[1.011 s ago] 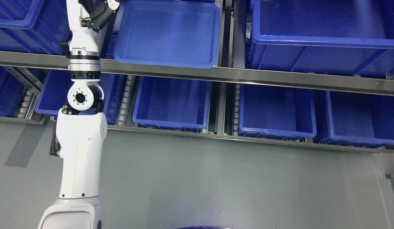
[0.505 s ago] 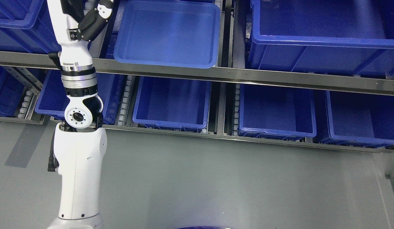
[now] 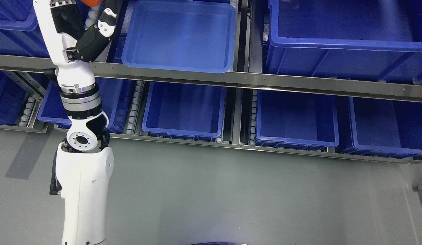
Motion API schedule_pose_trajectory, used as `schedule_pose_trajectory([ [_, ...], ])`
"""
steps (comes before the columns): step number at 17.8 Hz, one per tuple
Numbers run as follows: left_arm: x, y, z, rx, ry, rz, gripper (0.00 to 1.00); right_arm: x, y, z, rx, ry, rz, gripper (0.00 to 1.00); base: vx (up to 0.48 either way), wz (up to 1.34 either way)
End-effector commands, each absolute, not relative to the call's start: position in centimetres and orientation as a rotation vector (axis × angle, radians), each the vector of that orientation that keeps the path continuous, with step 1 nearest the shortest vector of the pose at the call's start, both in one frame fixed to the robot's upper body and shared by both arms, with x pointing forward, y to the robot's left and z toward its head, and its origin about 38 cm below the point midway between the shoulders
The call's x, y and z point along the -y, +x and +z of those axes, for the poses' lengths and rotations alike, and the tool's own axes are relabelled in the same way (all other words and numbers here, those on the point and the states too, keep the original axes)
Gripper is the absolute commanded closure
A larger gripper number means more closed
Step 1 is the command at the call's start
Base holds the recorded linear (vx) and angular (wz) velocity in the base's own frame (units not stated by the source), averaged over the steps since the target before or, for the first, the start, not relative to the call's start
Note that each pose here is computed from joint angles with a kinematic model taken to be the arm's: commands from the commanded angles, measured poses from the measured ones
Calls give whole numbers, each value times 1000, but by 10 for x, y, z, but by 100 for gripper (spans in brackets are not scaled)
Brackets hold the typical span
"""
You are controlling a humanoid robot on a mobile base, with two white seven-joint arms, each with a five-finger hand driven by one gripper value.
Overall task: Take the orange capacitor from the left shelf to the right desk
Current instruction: 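Lift the orange container up and out of the bin with the left hand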
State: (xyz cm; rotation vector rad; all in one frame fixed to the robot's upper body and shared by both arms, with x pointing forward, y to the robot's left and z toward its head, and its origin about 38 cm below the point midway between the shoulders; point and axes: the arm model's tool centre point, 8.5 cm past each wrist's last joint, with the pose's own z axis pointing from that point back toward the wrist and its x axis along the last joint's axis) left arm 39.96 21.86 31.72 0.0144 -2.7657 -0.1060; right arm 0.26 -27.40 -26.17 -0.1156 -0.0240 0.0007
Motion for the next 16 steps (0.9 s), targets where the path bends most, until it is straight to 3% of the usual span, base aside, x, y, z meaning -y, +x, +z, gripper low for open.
schedule_pose_trajectory([
  [1, -215, 387, 325, 2807, -11, -133, 90, 285, -4, -261, 22, -134, -6, 0, 0, 0],
  [10, -211, 380, 286, 2698, -36, -138, 90, 285, -4, -261, 22, -134, -6, 0, 0, 0],
  [16, -180, 366, 223, 2457, -147, -184, 90, 285, -4, -261, 22, -134, -6, 0, 0, 0],
])
